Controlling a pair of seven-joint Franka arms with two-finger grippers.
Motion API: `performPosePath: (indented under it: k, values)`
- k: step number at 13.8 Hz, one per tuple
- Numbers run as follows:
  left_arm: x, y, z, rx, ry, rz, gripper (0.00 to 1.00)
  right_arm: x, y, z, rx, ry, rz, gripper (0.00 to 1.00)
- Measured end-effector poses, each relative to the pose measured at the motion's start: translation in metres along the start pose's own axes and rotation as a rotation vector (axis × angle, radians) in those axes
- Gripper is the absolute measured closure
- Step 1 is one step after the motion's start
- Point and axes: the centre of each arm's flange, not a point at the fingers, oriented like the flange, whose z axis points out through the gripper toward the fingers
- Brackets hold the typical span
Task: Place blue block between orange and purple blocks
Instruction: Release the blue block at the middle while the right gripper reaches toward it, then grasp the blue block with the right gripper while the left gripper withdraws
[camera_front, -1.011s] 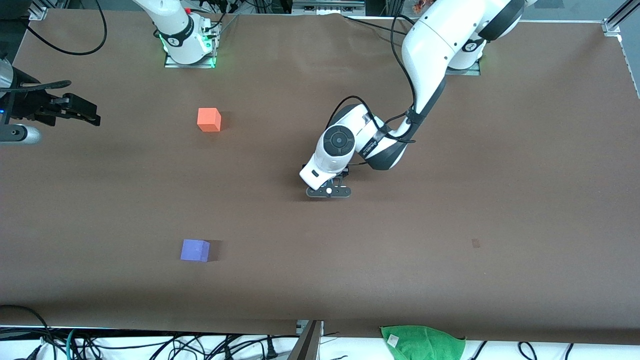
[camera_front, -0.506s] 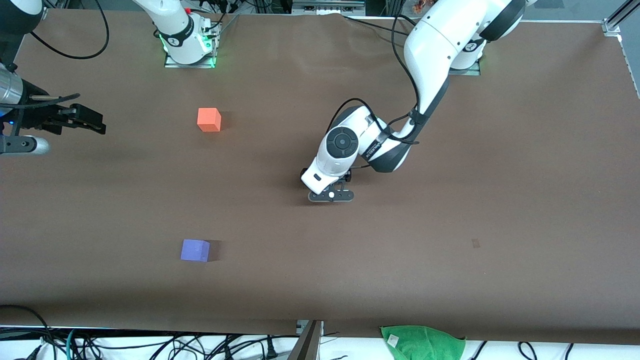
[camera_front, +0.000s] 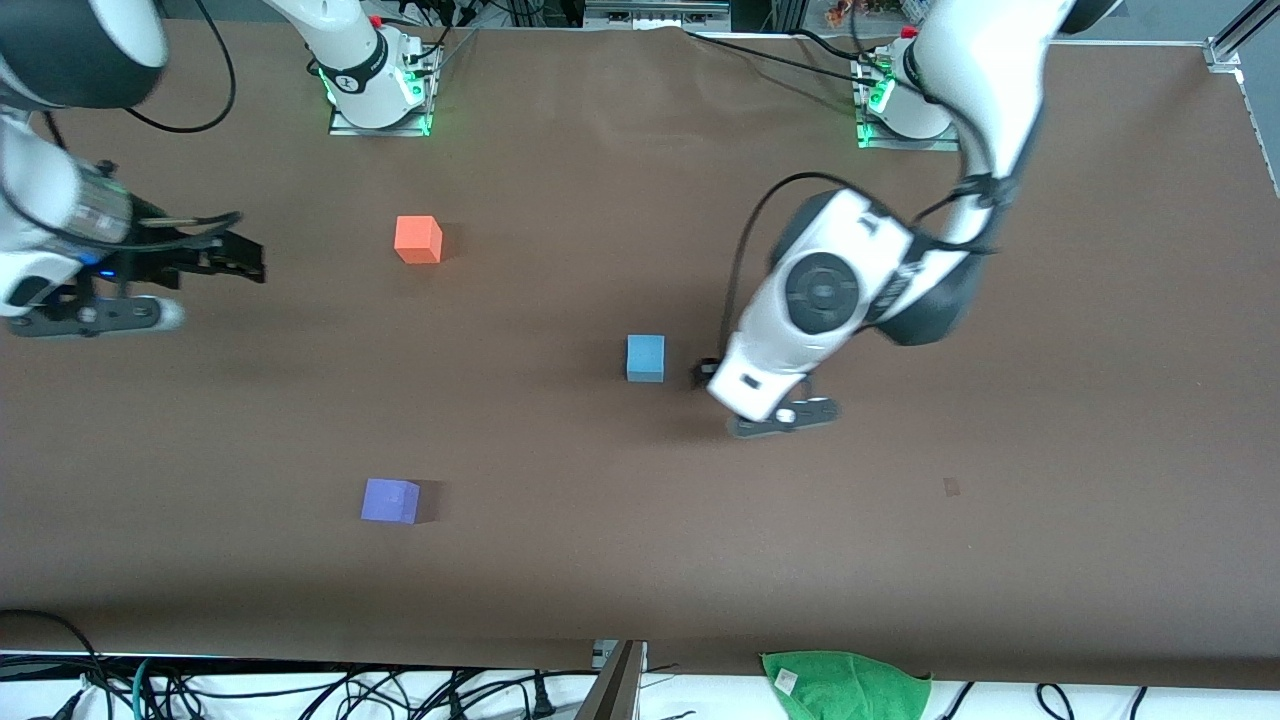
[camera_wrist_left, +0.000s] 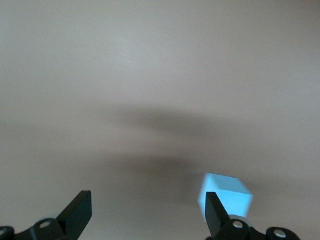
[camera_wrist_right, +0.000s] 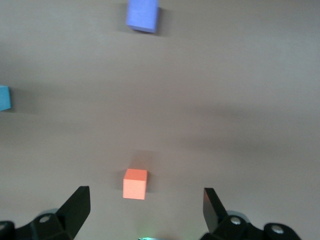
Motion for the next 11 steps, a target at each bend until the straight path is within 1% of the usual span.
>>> performPosePath:
  k: [2,3,5,7,9,11]
  values:
    - [0.025,-0.055,-0.023,0.101,0.026,-0.024,0.0,0.007,-0.046,0.013,-0.009,0.01,0.015,0.0]
    - [0.039,-0.084,-0.034,0.128,0.034,-0.02,0.0,0.011,-0.069,0.02,-0.013,0.018,0.027,0.0]
    - [0.065,-0.144,-0.055,0.129,0.032,0.052,0.0,0.017,-0.109,0.035,-0.016,0.035,0.05,0.0]
    - [0.082,-0.197,-0.079,0.122,0.043,0.11,0.0,0.023,-0.146,0.052,-0.014,0.059,0.074,0.0]
    - [0.083,-0.238,-0.112,0.122,0.057,0.135,0.0,0.029,-0.181,0.073,-0.009,0.08,0.098,0.0]
    - [0.066,-0.265,-0.153,0.135,0.061,0.164,0.0,0.035,-0.22,0.098,0.004,0.111,0.135,0.0]
